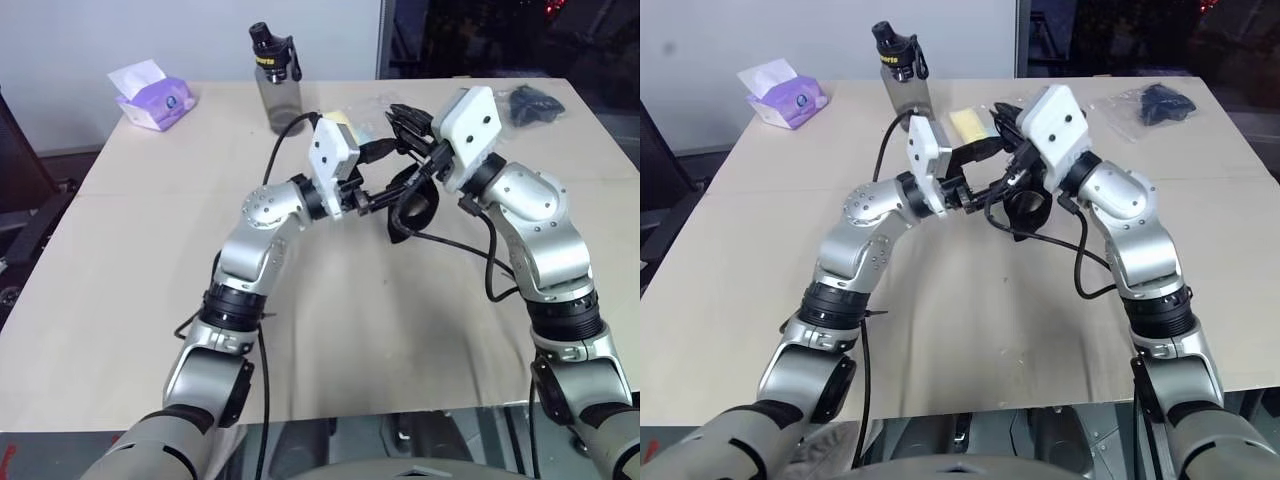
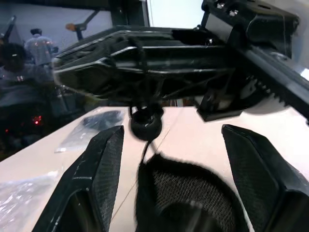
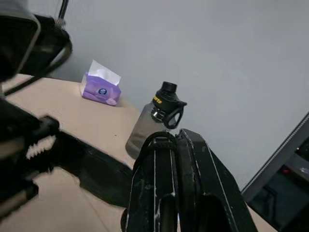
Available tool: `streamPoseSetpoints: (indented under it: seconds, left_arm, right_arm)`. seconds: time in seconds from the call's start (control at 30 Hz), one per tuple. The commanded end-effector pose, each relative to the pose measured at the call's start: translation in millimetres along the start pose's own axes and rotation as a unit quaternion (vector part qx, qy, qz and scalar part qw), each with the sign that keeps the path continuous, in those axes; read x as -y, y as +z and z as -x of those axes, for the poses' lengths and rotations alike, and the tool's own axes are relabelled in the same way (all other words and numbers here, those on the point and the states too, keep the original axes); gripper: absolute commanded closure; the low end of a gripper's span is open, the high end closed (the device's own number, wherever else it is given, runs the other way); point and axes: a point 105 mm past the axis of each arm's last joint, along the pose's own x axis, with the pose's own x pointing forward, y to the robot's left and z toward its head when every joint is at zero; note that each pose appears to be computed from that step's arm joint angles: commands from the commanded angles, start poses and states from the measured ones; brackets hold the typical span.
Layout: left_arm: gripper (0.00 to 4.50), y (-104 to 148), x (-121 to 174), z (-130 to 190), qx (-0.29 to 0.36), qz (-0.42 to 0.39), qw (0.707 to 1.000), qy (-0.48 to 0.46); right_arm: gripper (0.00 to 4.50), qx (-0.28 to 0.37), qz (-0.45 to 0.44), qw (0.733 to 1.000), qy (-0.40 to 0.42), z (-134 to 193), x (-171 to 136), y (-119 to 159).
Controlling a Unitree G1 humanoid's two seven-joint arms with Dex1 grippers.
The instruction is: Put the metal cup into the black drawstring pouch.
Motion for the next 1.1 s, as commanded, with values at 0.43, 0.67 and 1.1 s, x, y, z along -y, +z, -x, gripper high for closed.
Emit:
streamPoseSetpoints:
  seconds: [0.43, 0.67, 1.1]
  left_arm:
    - [4.15, 30.6, -16.8, -9.5, 0.077, 0.009, 0.996, 0.042]
    - [4.32, 19.8, -15.8, -8.7, 0.052, 0.009, 0.998, 0.045]
    - [4.32, -39.4, 1.9, 1.7, -0.041, 0.027, 0.998, 0.039]
  right_arm:
    - [4.5, 0.025, 0.019, 1.0, 0.001, 0.5, -0.5, 17.8]
    - [4.5, 0.069, 0.015, 0.996, -0.056, 0.7, 21.2, 35.7]
    - [4.5, 0.331, -0.075, 0.905, -0.255, 30.7, 103.1, 128.2]
